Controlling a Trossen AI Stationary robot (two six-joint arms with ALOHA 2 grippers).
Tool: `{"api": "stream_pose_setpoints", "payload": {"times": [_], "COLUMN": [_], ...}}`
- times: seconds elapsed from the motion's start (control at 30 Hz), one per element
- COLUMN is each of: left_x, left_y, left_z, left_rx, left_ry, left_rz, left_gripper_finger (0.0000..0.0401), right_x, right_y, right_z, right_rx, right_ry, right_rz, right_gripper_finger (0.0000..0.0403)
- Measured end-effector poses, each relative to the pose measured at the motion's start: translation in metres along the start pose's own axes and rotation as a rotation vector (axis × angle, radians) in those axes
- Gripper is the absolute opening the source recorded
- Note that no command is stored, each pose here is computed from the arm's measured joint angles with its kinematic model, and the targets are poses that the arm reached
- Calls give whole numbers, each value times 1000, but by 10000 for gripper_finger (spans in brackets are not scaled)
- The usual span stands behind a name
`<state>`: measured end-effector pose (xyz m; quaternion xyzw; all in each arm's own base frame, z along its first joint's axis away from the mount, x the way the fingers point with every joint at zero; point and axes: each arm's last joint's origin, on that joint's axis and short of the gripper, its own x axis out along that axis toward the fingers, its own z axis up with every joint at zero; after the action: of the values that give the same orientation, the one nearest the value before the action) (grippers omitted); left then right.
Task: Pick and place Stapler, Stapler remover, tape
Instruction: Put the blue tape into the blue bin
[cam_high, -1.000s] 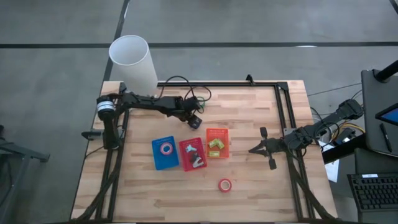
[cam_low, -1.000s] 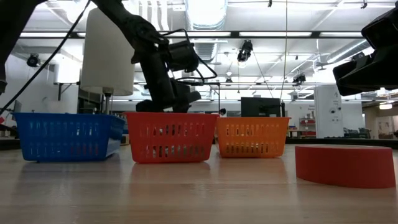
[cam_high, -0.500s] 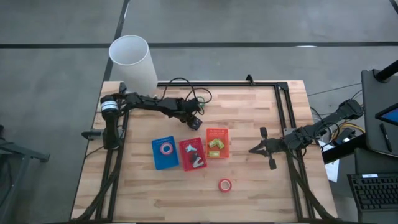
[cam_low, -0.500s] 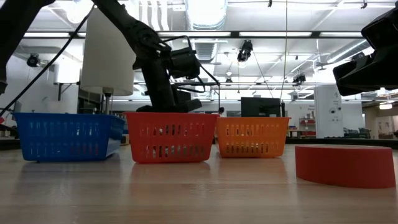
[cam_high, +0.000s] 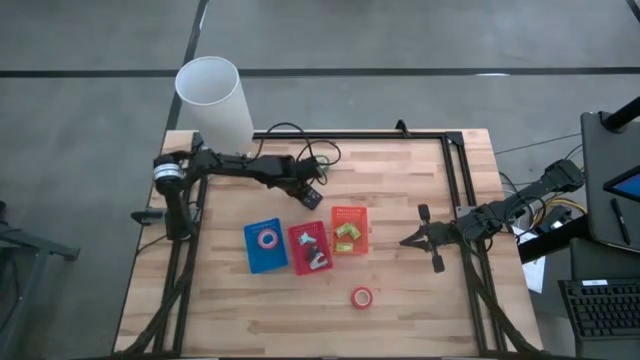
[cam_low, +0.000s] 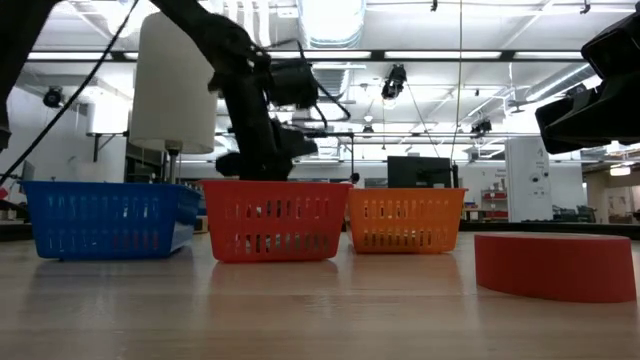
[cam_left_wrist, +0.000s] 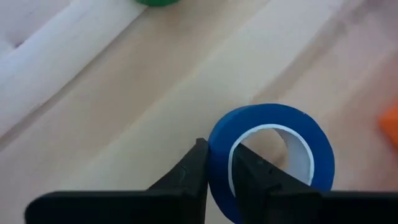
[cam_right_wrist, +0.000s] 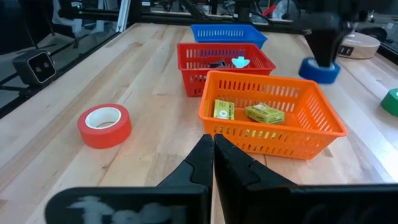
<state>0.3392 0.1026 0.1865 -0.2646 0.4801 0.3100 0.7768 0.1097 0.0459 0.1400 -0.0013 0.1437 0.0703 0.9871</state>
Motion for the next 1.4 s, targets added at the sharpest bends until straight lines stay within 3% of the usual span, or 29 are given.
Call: {"api": "stream_pose_setpoints", "payload": {"times": [0.27,0.43,0.67,0.97,1.4], "left_x": [-58,-94,-122,-115,-79], "left_y": [-19,-24,-33,-32,-25], "left_z": [-27,-53,-95,-148,-168], "left_rx": [49,41,18,-18,-91], "left_ry": [-8,-6,47,81,69], "left_rz": [-5,64,71,180,123], "left_gripper_finger": [41,55,50,63,57], "right_x": [0,0,0,0,0], "right_y": [0,0,0,0,0], "right_z": [0,0,0,0,0], "right_rx": [-1,-1,2,1,9], "right_ry": [1,1,1,0,0], "right_rz": [0,0,0,0,0], "right_gripper_finger": [8,8,8,8,8]}}
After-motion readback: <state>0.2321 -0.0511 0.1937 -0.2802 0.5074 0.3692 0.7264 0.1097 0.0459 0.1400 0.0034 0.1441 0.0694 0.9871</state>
